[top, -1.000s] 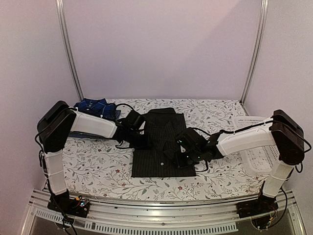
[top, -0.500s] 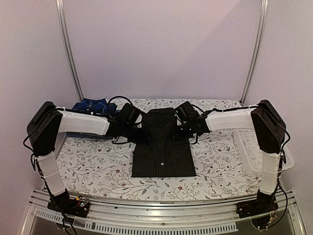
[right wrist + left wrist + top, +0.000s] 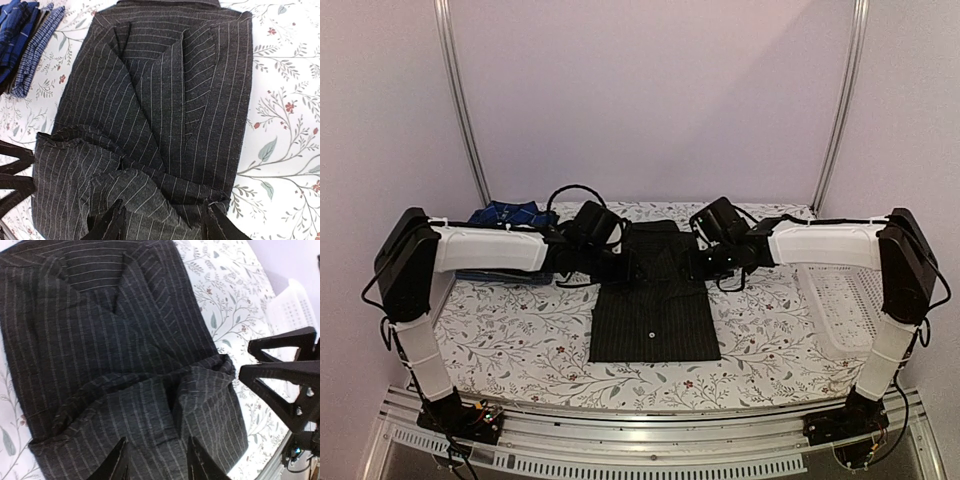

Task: Fold and stack the long sleeve shirts
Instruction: Smooth out the 2/3-rectangle-folded shirt at the center of the board.

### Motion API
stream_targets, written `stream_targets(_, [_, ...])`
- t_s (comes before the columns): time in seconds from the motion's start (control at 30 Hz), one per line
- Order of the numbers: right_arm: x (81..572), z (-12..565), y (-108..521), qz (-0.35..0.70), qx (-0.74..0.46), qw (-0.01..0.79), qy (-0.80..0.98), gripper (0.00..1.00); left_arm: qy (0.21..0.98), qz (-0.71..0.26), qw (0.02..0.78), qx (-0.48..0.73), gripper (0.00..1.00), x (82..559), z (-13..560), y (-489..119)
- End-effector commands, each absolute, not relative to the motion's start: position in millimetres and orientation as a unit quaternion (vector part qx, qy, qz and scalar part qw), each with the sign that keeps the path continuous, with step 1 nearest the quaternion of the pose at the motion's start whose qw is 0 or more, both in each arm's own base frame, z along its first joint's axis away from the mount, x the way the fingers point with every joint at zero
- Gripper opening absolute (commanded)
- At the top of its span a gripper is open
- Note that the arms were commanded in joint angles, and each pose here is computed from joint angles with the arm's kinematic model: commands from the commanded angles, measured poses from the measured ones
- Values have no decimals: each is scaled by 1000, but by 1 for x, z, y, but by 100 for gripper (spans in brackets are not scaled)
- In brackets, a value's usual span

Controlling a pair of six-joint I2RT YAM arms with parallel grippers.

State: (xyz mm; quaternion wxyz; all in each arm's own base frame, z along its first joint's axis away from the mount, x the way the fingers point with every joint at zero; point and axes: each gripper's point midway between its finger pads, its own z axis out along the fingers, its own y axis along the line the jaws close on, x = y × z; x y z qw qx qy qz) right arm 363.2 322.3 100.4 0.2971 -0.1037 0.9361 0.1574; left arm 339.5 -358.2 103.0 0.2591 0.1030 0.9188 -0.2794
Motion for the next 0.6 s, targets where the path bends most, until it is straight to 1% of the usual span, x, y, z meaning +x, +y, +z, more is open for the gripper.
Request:
stream_targets(0.0, [350, 120, 300, 158, -78, 313, 933, 50, 928, -249, 244, 133, 38, 324, 89, -382])
stream_targets(0.17, [322, 102, 288, 179, -88, 296, 934, 51, 932, -241, 229, 143, 37, 311, 77, -399])
stream_targets(0.33, [304, 83, 280, 193, -103, 288, 933, 50, 932, -249, 221, 146, 36, 295, 75, -413])
stream_targets(0.47, [309, 73, 286, 209, -115, 286, 928, 48, 927, -265, 214, 156, 35, 281, 73, -429])
stream_targets(0.57, [319, 60, 290, 217, -116, 274, 930, 45, 927, -267, 210, 162, 34, 272, 69, -437])
